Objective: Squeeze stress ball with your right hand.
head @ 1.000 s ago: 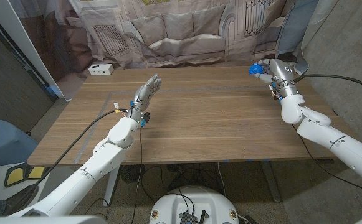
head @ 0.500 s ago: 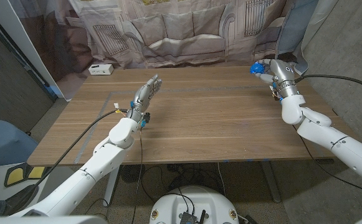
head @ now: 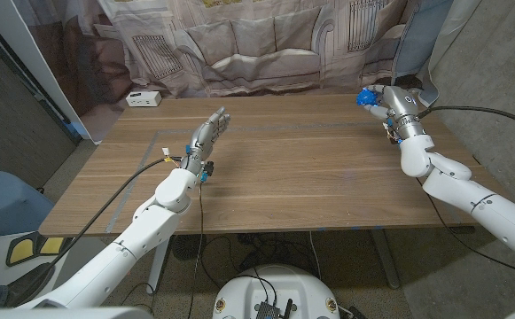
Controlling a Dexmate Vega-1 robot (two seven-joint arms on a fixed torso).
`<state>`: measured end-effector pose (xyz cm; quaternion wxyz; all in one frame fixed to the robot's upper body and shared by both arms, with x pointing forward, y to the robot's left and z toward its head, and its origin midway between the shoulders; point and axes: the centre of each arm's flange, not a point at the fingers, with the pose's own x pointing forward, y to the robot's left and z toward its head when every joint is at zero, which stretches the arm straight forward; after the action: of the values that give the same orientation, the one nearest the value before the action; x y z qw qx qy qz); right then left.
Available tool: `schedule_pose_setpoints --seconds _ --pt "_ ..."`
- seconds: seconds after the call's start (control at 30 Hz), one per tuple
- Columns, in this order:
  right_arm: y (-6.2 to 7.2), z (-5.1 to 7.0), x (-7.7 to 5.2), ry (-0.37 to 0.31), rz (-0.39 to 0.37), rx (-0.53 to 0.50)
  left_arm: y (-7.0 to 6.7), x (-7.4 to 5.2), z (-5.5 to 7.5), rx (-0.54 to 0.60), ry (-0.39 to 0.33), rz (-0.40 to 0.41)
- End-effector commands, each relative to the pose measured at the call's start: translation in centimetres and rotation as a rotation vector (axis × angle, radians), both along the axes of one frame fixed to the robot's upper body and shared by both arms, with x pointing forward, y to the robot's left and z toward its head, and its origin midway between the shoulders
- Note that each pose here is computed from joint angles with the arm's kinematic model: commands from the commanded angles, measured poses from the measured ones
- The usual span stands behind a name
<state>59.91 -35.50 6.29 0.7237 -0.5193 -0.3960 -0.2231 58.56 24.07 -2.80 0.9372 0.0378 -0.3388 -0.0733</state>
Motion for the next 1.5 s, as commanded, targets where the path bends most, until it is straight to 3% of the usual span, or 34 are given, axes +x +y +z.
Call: schedule_pose_setpoints --seconds 0.03,0.5,1.5 --pt "-0.03 0.08 0.01 0.006 0.005 -0.006 -0.22 -0.08 0.25 0.005 0.001 -0.002" --pt "-0.24 0.25 0.07 0.050 0.029 0.017 -0.19 -0.04 0.25 -0.003 -0.001 0.003" --pt "-0.49 0.50 -0.63 0.052 0.011 -0.006 -0.07 -0.21 -0.44 -0.019 0.001 0.006"
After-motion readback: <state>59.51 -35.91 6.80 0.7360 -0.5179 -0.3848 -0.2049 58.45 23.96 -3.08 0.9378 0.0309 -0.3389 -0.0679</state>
